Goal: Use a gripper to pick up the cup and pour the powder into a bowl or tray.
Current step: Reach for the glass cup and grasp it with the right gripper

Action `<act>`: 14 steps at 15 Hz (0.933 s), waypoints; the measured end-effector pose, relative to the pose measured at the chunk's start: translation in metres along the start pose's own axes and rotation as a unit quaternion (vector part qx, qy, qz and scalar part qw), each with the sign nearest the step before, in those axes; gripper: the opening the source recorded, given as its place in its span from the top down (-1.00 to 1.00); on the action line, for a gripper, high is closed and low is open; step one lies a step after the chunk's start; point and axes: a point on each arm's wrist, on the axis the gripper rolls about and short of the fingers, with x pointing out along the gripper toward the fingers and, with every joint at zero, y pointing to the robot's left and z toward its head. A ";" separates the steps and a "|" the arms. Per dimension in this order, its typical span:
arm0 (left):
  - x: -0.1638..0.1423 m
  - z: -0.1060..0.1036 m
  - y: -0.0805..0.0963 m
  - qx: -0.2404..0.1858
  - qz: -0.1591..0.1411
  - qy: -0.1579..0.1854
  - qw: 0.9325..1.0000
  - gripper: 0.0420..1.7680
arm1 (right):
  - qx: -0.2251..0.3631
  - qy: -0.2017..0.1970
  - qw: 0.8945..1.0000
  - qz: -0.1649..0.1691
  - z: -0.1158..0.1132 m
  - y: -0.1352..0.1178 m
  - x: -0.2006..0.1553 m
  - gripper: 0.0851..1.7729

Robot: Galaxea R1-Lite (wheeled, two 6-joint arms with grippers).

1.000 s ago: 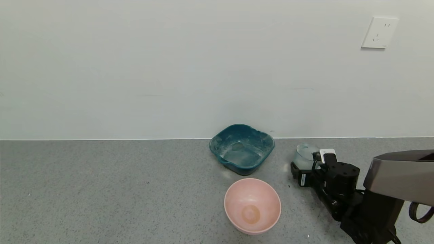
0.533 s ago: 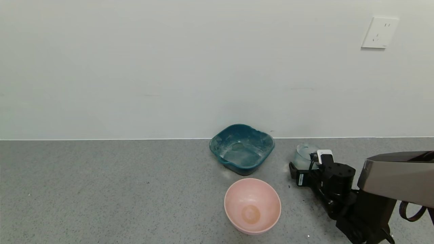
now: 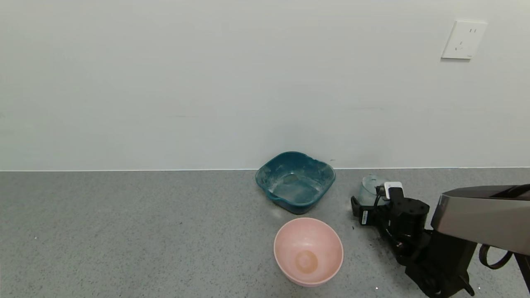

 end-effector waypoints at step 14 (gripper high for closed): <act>0.000 0.000 0.000 0.000 0.000 0.000 1.000 -1.00 | -0.003 -0.013 1.000 -0.004 0.001 -0.001 0.011 -0.54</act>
